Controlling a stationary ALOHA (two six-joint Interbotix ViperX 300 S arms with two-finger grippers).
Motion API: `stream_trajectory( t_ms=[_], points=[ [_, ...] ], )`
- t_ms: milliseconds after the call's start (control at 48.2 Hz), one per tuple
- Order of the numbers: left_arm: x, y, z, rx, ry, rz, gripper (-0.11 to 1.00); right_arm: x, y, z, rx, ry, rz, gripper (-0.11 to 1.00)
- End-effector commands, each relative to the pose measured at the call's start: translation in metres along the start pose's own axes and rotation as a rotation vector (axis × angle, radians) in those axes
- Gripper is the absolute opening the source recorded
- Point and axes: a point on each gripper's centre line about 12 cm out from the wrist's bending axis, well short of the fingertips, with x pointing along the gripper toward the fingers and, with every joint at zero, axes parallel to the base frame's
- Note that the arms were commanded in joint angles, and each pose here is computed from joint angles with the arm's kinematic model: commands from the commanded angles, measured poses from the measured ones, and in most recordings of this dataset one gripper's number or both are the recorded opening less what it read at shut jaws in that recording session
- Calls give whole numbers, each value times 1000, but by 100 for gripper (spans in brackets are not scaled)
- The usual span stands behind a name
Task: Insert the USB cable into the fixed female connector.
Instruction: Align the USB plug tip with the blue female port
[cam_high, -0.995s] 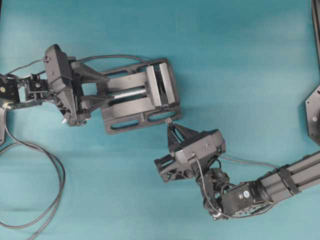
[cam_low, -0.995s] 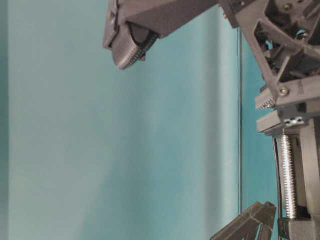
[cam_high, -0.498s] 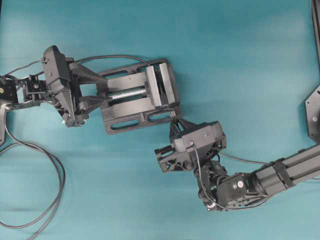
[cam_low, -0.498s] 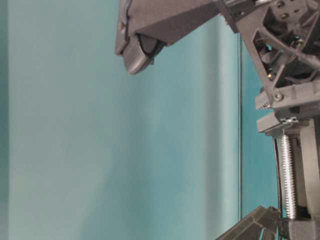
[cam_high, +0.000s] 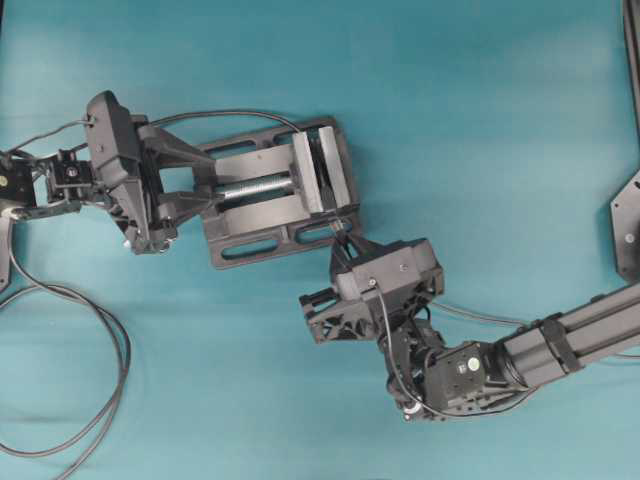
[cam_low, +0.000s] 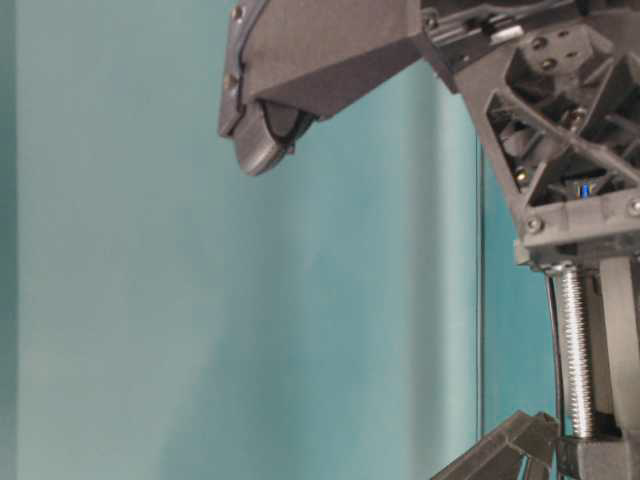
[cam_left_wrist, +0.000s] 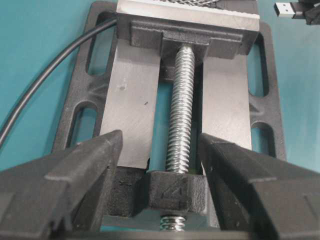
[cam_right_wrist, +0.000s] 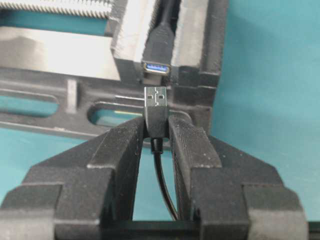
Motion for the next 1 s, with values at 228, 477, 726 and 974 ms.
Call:
stream_trajectory(
  t_ms=[228,477,726,974],
  points=[
    [-5,1,0,-3,-6,2,77,0,6,12,41,0,-3,21],
    [-5,1,-1,0,-3,2,77,3,6,13,46,5,-11,21],
    [-5,2,-2,-2,-1,5,77,6,5,10,48,20,-25,21],
    [-7,4,-5,-5,5,10,77,8,4,12,52,15,-34,21]
  ],
)
